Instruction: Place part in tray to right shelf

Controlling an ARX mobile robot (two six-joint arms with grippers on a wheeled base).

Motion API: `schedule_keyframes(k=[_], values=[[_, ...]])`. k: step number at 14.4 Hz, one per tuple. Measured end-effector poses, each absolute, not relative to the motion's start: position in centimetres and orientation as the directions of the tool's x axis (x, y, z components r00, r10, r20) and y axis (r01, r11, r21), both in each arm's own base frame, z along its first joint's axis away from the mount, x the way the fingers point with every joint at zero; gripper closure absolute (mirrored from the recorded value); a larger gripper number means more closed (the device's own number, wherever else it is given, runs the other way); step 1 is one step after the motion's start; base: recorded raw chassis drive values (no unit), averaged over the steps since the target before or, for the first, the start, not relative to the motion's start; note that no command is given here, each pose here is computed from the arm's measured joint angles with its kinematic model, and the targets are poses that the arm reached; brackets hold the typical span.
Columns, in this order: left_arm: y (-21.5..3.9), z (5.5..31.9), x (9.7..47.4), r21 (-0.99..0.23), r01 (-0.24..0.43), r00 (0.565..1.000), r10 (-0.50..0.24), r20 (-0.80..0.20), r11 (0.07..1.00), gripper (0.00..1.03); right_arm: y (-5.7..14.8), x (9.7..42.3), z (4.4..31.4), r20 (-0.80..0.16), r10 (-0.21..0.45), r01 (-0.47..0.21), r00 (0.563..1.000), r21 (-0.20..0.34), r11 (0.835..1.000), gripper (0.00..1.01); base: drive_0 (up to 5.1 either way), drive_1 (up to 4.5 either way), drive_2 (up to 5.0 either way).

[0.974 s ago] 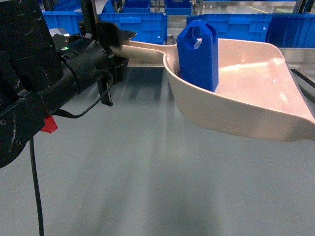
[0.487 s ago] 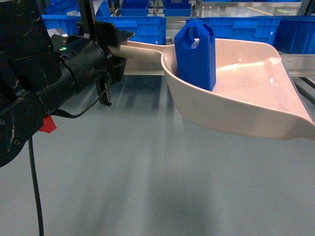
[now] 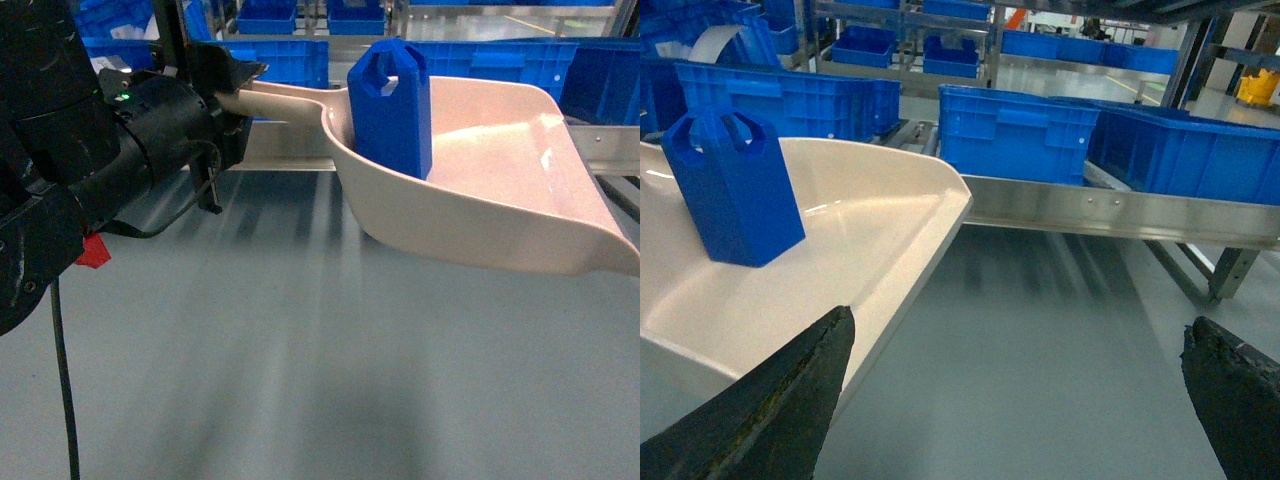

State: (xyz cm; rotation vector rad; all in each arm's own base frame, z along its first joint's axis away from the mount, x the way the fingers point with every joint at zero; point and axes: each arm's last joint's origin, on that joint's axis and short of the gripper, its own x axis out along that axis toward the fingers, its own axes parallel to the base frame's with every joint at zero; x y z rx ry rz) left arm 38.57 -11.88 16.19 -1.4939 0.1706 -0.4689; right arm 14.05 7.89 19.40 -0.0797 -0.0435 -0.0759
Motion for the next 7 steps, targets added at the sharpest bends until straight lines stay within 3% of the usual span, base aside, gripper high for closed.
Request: schedule_keyframes(k=[3,7], values=[[-12.01,16.18,38.54,-0.981,0.194,0.897,-0.406,0.174,0.006,0.91,7.89,14.05,19.4,0.046,-0.074,0.078,0.996,-0.078,0.994,0.03,3.2,1.68,-4.6],[-12.46,16.16,38.39,-0.981,0.192,0.891,-0.421,0.172,0.005,0.91,7.88,14.05,19.39,0.045,-0.076,0.079,0.996,-0.079,0.994,0.03,1.1,4.99,-2.7]])
